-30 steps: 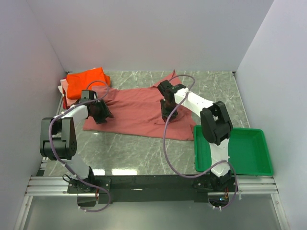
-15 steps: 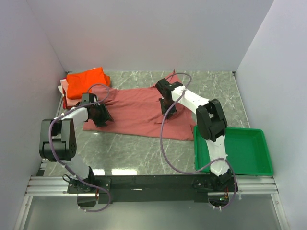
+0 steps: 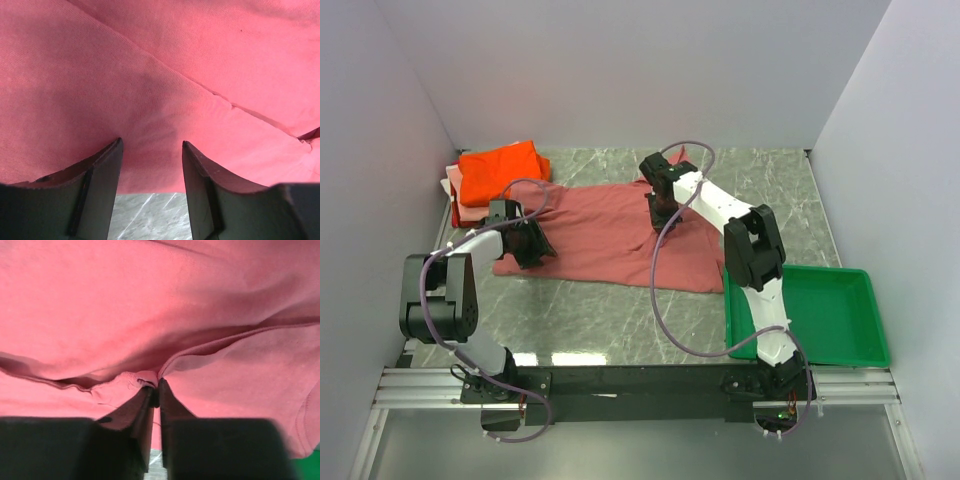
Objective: Fold and stack the t-shirts
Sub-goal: Fold the tshirt
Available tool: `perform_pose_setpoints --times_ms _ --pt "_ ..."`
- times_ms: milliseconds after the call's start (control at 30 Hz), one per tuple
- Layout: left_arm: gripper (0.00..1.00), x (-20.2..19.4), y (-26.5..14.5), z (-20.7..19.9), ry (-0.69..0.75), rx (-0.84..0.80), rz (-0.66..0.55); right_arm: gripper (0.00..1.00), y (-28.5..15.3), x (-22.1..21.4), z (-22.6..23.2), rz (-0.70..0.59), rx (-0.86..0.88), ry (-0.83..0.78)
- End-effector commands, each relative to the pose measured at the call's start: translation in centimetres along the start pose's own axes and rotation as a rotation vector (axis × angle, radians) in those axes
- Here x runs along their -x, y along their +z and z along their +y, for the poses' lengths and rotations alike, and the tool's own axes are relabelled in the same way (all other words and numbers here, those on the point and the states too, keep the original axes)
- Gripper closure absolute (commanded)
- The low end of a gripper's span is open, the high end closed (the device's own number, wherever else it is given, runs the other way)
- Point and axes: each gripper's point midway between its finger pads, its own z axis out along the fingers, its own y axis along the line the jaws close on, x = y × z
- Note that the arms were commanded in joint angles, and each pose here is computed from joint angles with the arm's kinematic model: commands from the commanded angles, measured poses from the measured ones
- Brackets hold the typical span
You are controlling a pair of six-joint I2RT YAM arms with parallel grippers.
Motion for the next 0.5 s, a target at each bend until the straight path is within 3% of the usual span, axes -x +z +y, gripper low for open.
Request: perform_pose_setpoints --times_ms 0,67,133,333,467 --pt "0.43 -1.0 -0.3 0.6 0.029 0.013 0.012 0.83 -0.2 0.9 -0.2 -0.011 0.011 0.001" --pt "0.43 -0.9 -0.4 0.7 0.032 0.017 0.007 0.6 -0.4 0.9 -0.1 -0.016 0.019 0.006" --pt "0.43 -0.6 -0.7 0.6 0.035 0.022 -0.007 0.52 -1.4 1.3 0.2 -0.049 0.043 0.016" --pt "0.43 0.4 -0.9 0.5 0.045 0.032 -0.038 0.43 -5.4 2.5 0.0 -0.143 0.084 0.064" --pt "0.42 0.3 -0.2 1.0 0.043 0.05 -0.027 0.43 -5.1 0.2 -1.2 -0.107 0.065 0.09"
